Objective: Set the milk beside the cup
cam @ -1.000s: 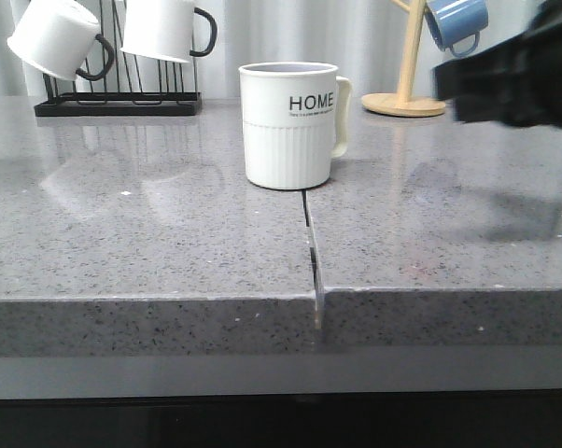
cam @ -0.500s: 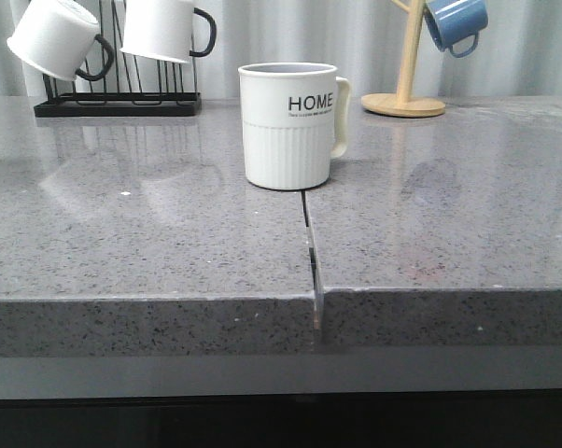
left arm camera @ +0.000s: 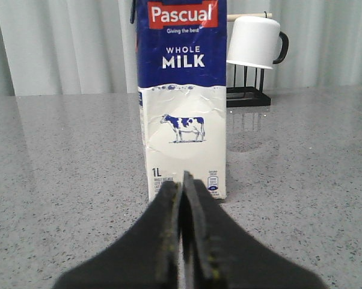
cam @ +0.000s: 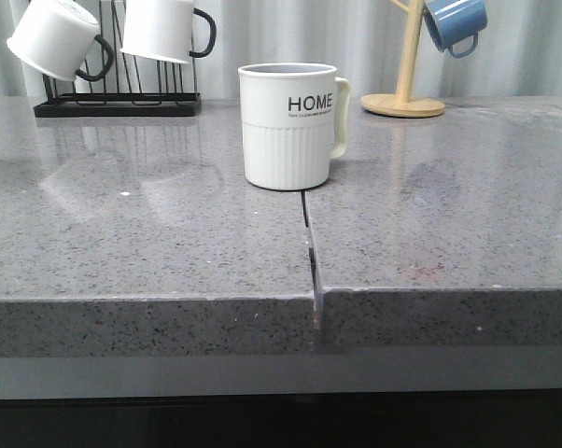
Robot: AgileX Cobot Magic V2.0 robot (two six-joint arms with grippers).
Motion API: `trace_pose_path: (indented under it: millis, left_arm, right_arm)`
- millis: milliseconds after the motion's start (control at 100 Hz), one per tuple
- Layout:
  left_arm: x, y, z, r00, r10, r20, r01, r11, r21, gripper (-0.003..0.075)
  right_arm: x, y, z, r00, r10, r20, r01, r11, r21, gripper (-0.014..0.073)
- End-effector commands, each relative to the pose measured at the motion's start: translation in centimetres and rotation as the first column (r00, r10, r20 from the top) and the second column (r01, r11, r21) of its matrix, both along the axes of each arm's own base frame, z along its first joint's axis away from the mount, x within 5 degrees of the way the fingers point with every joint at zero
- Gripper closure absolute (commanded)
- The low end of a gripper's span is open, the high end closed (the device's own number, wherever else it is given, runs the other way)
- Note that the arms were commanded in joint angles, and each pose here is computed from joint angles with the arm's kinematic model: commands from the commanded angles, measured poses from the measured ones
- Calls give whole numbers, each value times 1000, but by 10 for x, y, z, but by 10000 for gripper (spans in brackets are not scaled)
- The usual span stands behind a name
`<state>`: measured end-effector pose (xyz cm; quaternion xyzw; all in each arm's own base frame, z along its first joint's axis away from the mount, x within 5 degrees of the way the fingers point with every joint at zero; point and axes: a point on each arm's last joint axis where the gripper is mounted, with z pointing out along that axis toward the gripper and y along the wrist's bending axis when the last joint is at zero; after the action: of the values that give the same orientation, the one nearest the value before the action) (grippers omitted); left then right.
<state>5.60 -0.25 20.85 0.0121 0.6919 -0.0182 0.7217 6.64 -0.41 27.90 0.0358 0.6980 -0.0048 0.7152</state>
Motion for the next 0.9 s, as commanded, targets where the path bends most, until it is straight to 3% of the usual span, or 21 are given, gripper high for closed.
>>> trace_pose_path:
  millis: [0,290,890]
  left_arm:
    - [-1,0,-5,997,5,73,-4,1000,-9,741]
    - [-1,0,-5,997,5,73,-4,1000,-9,741]
    - [-1,0,-5,997,5,73,-4,1000,-9,741]
  right_arm:
    - [-7,0,4,995,-3,98,5,1000,-21,661]
    - [-29,1,-1,980,-3,201,8,1000,-26,661]
    - [-28,1,-1,980,-3,198,8,1000,-26,661]
